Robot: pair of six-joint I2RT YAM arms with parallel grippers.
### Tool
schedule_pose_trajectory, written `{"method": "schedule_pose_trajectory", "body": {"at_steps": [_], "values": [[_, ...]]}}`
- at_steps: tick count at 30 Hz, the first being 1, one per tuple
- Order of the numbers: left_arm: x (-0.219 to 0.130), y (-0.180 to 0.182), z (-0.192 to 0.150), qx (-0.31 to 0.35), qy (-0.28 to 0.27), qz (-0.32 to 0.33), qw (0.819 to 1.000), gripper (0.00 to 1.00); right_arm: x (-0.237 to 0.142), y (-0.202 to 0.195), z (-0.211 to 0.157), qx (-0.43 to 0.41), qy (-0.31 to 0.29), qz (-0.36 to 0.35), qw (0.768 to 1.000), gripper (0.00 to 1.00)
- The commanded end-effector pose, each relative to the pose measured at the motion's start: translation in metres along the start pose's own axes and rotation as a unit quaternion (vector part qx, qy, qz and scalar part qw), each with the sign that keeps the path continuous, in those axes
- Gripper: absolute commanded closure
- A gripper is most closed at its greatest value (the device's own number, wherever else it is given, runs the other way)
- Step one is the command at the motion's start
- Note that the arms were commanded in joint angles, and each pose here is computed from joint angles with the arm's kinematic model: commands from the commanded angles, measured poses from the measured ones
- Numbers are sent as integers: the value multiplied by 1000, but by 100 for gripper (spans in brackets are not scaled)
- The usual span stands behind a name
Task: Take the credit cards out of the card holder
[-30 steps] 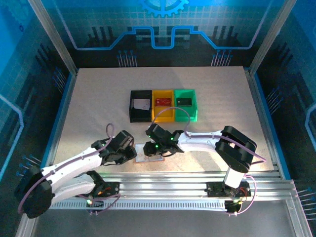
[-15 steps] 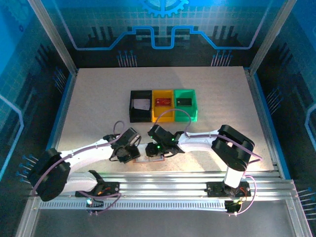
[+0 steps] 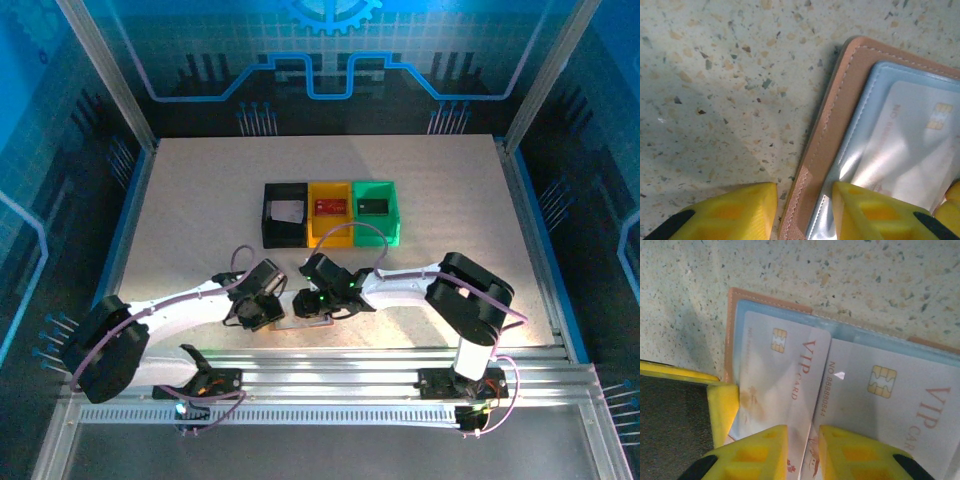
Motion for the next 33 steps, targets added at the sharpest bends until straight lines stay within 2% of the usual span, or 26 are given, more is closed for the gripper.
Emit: {"method": "schedule_pose_trajectory", "body": {"at_steps": [1,17,26,33], "values": [[28,11,-17,-1,32,1,999,64,9,-8,-7,10,15,5,1000,77],[37,10,-20,1,33,2,999,64,9,-2,-11,11,14,45,999,82],[38,10,-22,3,32,-1,999,65,6,-25,-6,27,4,-18,999,73],[39,8,-22,7,31,-10,999,65,14,-23,-8,24,12,-4,1000,73]]}}
Point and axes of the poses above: each hand's point on the last joint's axis, 136 mm out from that joint toward the fingers, its own x axis out along the fingers, its own y axis along the line the jaws close on, z = x × y, the point moved 1 cm from there along -x, back along the fingers, and after that the axes turned 4 degrees about x, right-handed, at the moved point
